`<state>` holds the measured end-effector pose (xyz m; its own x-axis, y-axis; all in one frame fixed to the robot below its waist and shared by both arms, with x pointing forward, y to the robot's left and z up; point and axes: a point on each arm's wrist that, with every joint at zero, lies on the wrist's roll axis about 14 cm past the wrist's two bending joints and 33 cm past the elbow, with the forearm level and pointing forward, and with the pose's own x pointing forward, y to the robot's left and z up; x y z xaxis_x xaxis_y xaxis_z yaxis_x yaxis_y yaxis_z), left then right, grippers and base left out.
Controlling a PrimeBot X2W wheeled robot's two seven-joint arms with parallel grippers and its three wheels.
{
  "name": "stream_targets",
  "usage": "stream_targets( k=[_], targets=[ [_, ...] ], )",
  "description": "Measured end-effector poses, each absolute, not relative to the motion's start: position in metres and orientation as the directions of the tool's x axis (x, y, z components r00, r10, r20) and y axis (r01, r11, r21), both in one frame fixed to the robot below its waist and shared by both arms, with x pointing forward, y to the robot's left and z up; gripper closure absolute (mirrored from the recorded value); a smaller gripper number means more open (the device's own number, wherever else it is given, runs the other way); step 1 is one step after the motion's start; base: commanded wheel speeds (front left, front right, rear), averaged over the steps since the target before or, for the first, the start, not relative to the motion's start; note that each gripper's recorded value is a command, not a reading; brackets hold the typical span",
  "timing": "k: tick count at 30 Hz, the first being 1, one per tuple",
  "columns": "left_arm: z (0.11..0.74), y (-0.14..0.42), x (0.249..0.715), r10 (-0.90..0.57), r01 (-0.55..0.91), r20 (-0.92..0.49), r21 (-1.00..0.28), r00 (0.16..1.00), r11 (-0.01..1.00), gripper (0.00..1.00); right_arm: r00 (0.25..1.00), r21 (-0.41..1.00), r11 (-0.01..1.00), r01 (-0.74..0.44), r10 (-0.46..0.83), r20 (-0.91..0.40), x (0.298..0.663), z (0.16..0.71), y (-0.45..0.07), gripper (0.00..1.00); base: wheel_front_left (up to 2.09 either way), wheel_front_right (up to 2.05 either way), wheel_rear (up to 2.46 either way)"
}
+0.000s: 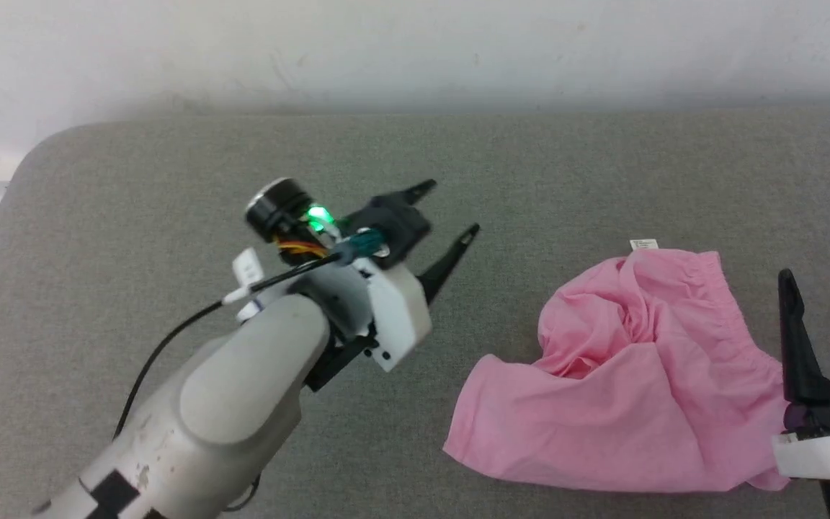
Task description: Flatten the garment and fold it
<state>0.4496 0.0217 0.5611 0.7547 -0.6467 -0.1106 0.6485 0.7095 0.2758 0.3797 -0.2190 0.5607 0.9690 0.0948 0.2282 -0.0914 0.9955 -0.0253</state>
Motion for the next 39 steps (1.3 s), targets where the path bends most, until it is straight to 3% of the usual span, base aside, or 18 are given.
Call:
stream_targets(
  k=[4,9,14,20,27,29,35,39],
  targets=[
    [0.529,-0.007,0.436,-0.711,0.784,-0.331,0.284,0.620,0.552,0.00,0.976,-0.046,0.996,-0.078,0.086,0.202,0.380,0.550,-0.214,0.00,0.00,0.00,0.00],
    [0.482,-0.028,0.404,-0.708,0.906,-0.574,0.169,0.410,0.388,0.00,0.981,-0.022,0.998,-0.059,0.062,0.185,0.383,0.542,-0.213,0.00,0.00,0.00,0.00],
    [0.458,-0.029,0.394,-0.617,0.940,-0.725,0.128,0.306,0.317,0.00,0.984,-0.015,0.999,-0.033,0.035,0.177,0.387,0.538,-0.218,0.00,0.00,0.00,0.00],
    [0.395,-0.019,0.346,-0.490,0.967,-0.864,-0.017,0.113,0.252,0.00,0.989,-0.014,1.000,-0.007,0.009,0.148,0.391,0.528,-0.222,0.00,0.00,0.00,0.00],
    [0.382,-0.028,0.349,-0.528,0.975,-0.843,-0.023,0.100,0.221,0.00,0.994,-0.025,0.999,0.033,-0.030,0.109,0.394,0.515,-0.234,0.00,0.00,0.00,0.00],
    [0.385,-0.031,0.350,-0.548,0.977,-0.828,-0.005,0.115,0.212,1.00,0.995,-0.029,0.999,0.026,-0.023,0.102,0.395,0.513,-0.232,0.00,0.00,0.00,0.00],
    [0.406,-0.028,0.358,-0.657,0.969,-0.730,0.032,0.189,0.243,1.00,0.992,-0.023,1.000,0.009,-0.006,0.124,0.396,0.519,-0.226,0.00,0.00,0.00,0.00],
    [0.432,0.006,0.398,-0.691,0.921,-0.631,0.102,0.352,0.376,1.00,0.991,-0.016,1.000,-0.003,0.005,0.131,0.395,0.521,-0.222,0.00,0.00,0.00,0.00]
  ],
)
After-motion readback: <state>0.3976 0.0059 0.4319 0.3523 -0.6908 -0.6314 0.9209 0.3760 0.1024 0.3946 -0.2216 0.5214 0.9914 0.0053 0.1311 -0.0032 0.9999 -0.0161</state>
